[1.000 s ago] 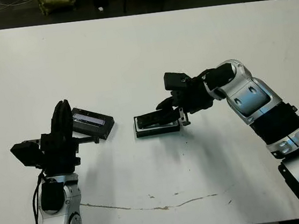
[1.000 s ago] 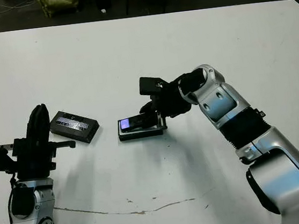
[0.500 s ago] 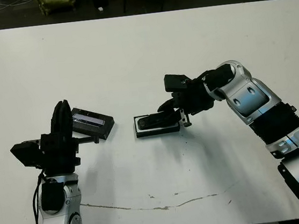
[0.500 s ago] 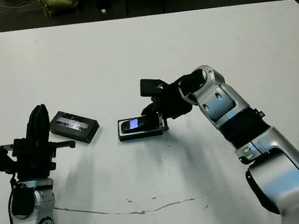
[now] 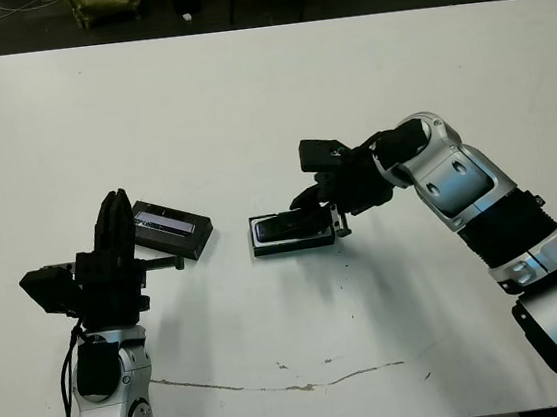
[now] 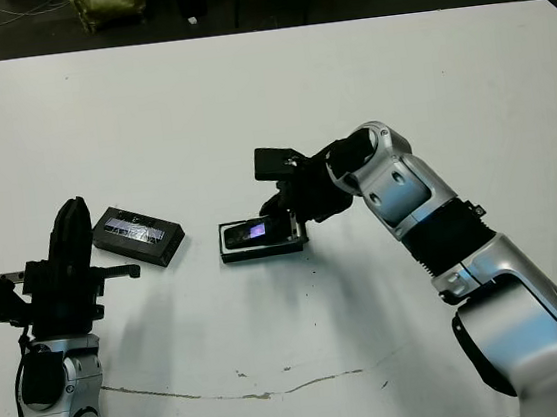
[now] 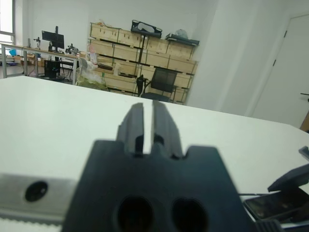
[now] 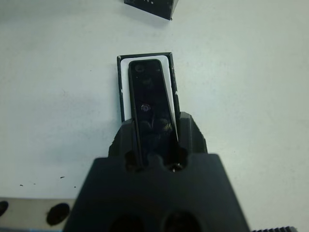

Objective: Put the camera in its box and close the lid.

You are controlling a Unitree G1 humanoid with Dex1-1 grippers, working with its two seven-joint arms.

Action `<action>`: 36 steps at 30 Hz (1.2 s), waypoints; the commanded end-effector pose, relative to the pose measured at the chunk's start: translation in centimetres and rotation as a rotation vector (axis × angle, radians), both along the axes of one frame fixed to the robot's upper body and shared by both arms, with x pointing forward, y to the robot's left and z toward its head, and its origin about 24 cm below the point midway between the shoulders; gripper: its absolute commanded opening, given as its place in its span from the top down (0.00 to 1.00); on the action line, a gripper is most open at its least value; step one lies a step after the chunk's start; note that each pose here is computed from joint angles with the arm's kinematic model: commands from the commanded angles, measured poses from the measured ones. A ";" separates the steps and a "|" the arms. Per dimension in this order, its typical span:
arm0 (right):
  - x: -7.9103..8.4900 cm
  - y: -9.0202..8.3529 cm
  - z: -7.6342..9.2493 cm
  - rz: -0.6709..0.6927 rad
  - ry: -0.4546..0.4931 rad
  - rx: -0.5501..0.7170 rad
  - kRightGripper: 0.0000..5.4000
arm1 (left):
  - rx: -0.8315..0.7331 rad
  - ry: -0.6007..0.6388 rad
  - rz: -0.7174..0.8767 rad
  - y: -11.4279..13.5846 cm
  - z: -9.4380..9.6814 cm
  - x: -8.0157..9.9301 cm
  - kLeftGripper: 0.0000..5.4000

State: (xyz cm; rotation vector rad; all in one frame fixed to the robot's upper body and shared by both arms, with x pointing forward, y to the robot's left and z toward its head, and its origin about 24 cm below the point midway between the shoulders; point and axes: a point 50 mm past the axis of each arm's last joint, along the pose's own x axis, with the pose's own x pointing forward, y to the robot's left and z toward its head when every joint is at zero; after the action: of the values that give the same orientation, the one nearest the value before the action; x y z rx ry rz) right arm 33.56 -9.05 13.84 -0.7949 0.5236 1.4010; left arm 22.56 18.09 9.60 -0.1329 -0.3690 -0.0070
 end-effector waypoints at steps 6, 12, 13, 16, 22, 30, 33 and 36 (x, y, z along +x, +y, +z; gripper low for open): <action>-0.4 0.9 -0.9 0.027 0.014 -0.019 0.93 | 0.012 0.032 0.008 0.4 -0.5 -0.3 1.00; -0.3 1.1 -0.9 0.041 0.003 -0.030 0.93 | 0.011 0.032 0.008 0.4 -0.5 -0.3 1.00; -0.3 1.1 -0.9 0.044 0.004 -0.030 0.93 | 0.011 0.033 0.009 0.4 -0.5 -0.3 1.00; -0.4 1.2 -0.8 0.061 0.010 -0.049 0.93 | 0.013 0.034 0.011 0.5 -0.4 -0.2 1.00; -0.4 1.4 -0.6 0.093 0.008 -0.093 0.89 | 0.008 0.033 0.009 0.5 -0.4 -0.1 1.00; -0.2 1.3 -0.3 0.138 -0.059 -0.144 0.57 | 0.004 0.028 -0.006 0.4 -0.4 0.0 1.00; -0.1 1.3 -0.2 0.140 -0.058 -0.145 0.46 | 0.017 0.031 0.005 0.4 -0.4 0.0 1.00; -0.1 1.3 -0.2 0.144 -0.057 -0.147 0.35 | 0.016 0.031 0.009 0.4 -0.4 0.0 1.00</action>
State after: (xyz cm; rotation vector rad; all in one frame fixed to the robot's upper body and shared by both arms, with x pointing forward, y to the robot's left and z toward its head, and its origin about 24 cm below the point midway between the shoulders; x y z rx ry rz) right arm 33.83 -7.81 14.72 -1.0185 0.4924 1.4298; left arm 22.65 18.15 9.79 -0.1290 -0.3757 -0.0120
